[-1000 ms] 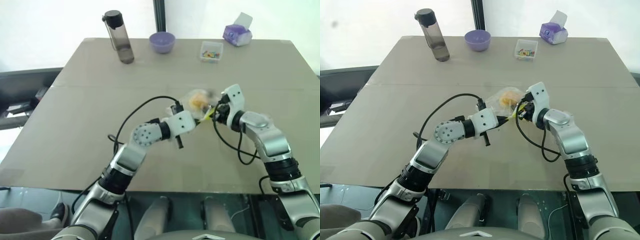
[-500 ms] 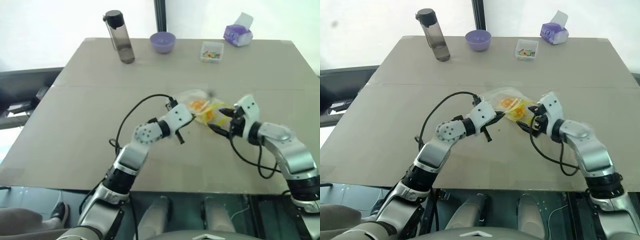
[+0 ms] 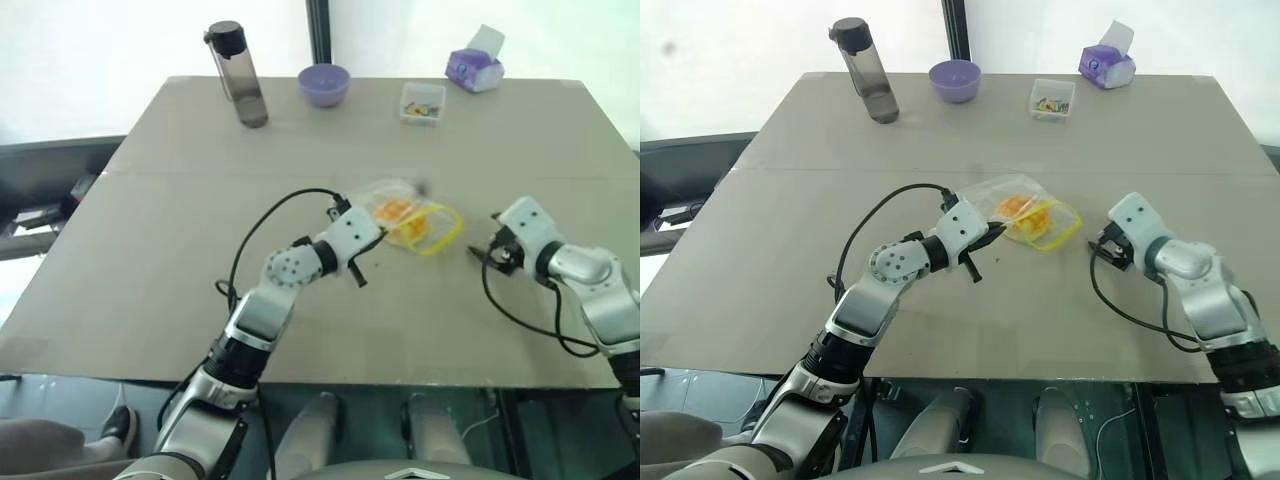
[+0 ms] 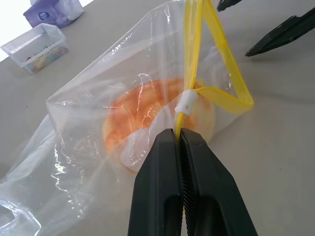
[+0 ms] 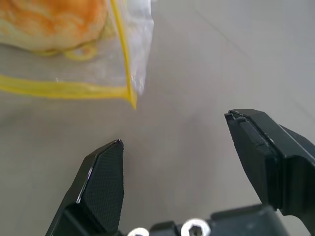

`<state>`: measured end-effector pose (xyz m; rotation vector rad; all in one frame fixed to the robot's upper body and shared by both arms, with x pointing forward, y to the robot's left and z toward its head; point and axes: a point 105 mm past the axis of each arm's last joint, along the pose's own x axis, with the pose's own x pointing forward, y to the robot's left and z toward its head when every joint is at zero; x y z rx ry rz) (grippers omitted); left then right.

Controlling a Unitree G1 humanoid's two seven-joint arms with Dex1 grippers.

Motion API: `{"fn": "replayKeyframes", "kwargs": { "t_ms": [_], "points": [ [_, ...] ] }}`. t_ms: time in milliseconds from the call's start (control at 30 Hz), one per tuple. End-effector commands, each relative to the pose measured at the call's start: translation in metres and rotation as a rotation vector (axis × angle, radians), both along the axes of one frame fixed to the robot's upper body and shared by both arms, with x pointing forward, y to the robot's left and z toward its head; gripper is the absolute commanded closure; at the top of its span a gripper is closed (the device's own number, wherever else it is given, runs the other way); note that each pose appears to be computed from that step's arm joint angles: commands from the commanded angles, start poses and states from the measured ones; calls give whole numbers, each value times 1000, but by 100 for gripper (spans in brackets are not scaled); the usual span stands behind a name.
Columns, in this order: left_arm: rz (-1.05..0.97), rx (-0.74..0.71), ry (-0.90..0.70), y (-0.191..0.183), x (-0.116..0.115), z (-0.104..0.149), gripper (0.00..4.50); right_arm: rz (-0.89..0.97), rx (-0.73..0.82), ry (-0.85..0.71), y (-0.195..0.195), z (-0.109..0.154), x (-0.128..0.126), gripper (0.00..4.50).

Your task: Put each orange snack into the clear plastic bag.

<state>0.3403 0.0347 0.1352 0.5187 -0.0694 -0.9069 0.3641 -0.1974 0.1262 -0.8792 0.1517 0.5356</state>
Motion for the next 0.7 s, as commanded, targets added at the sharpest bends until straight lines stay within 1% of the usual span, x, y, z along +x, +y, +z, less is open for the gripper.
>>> {"fn": "replayKeyframes", "kwargs": {
  "t_ms": [33, 167, 200, 233, 267, 300, 333, 367, 433, 467, 667, 700],
  "points": [
    [2, -25, -41, 1, 0, 12, 450, 58, -23, -100, 13, 17, 8, 74],
    [13, -23, -45, 3, 0, 13, 450, 107, -4, -100, 23, 18, 8, 74],
    [14, -24, -45, 3, 0, 13, 450, 112, -8, -100, 24, 18, 7, 133],
    [15, -24, -46, 3, 0, 13, 450, 116, -15, -102, 24, 17, 7, 151],
    [15, -25, -46, 3, 0, 13, 450, 117, -19, -103, 24, 16, 8, 192],
    [16, -25, -46, 3, 0, 13, 450, 119, -19, -104, 24, 16, 8, 243],
    [16, -26, -46, 3, 0, 13, 450, 120, -19, -104, 24, 16, 8, 280],
    [15, -25, -46, 3, 0, 13, 450, 121, -18, -105, 24, 16, 7, 340],
    [14, -25, -45, 3, 0, 13, 450, 121, -20, -111, 24, 17, 7, 426],
    [13, -24, -45, 3, 0, 12, 450, 119, -22, -117, 23, 18, 7, 445],
    [4, -16, -60, 2, 3, 14, 450, 88, -41, -173, 17, 30, 10, 445],
    [4, -10, -73, 2, 5, 16, 450, 79, -45, -192, 14, 36, 10, 445]
  ]
}}
